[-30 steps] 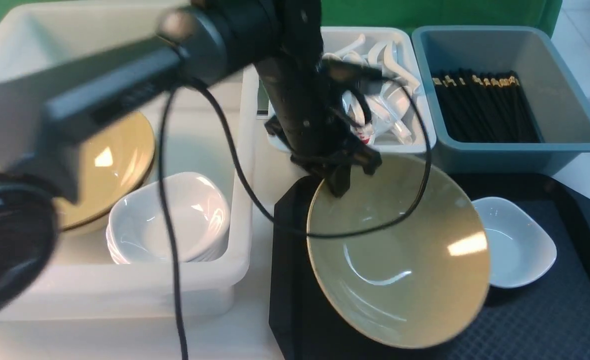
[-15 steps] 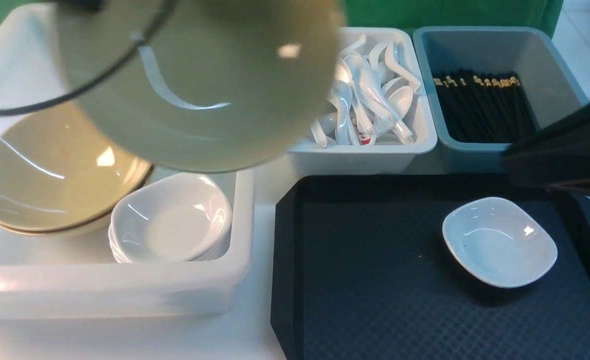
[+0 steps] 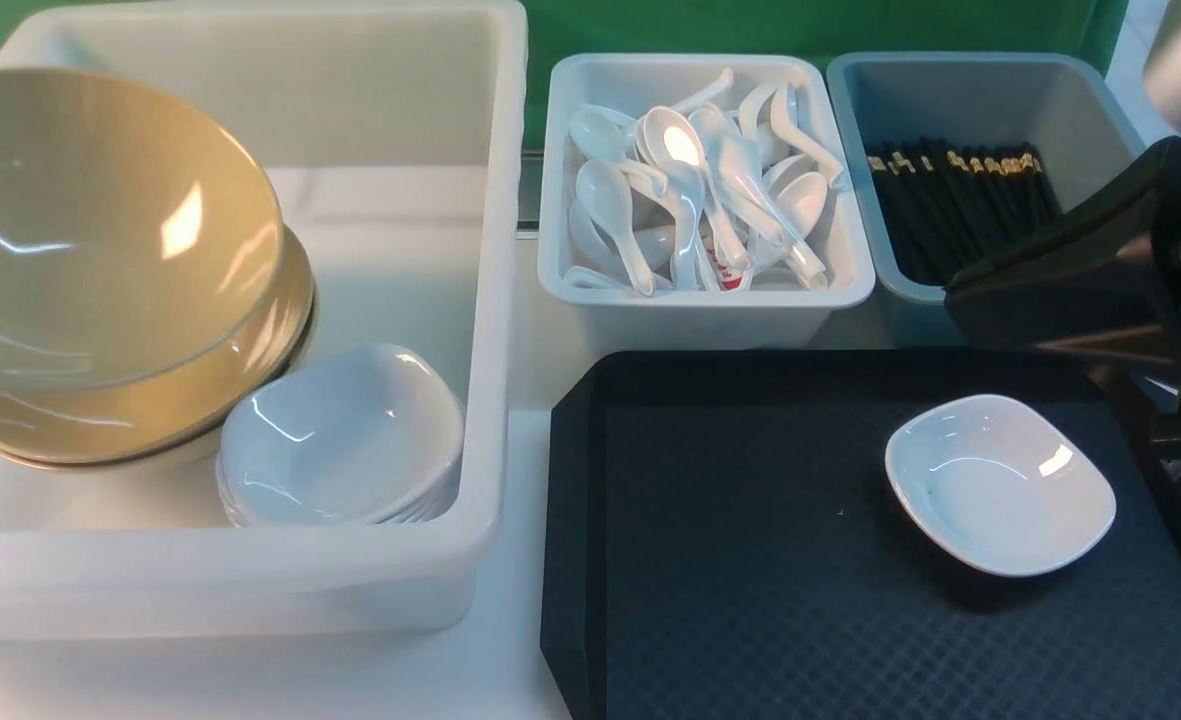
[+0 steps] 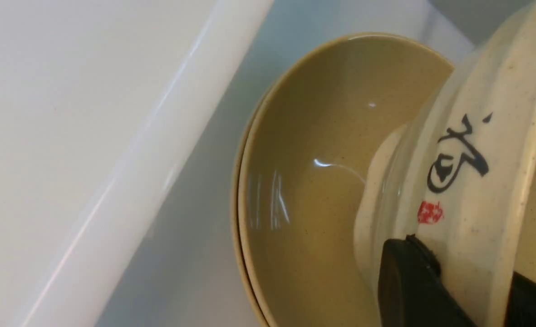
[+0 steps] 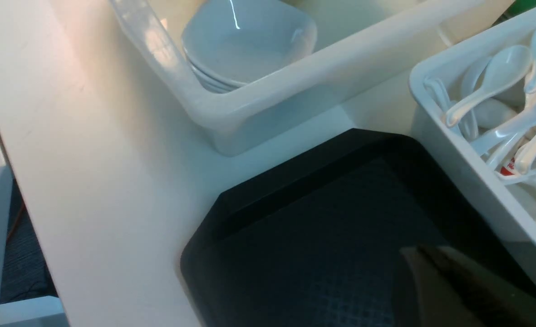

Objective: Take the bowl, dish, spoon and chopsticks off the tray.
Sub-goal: Use the left arm to put the noodle bowl into the large storage box on the left, then use the left arm to grab the plate

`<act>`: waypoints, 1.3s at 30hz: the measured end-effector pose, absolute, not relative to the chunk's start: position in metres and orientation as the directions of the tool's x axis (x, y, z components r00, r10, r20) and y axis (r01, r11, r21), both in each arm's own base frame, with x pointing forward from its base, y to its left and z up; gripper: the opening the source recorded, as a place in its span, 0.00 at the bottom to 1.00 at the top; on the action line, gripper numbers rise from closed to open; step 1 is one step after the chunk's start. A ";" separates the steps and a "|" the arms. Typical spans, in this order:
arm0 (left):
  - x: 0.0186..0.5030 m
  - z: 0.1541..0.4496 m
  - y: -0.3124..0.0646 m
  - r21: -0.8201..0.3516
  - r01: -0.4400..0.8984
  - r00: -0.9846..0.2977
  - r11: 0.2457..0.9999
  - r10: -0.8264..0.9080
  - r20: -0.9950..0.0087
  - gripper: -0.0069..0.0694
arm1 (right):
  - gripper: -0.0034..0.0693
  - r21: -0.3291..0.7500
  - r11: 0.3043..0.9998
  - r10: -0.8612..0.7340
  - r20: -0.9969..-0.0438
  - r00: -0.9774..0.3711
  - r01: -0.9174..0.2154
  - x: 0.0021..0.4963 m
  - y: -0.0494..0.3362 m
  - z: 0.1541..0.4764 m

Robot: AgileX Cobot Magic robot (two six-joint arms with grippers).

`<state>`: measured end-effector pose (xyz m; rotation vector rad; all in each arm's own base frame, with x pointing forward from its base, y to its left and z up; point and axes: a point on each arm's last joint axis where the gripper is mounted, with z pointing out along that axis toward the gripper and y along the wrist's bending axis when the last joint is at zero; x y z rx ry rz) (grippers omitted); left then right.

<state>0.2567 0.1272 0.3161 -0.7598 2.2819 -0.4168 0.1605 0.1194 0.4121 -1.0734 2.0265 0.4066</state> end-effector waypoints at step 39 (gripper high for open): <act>0.277 0.379 -0.108 -0.253 0.412 -0.772 0.875 0.188 -0.608 0.77 | 0.09 -0.148 0.698 -0.590 -0.674 -0.445 -0.700 0.166 0.103 0.404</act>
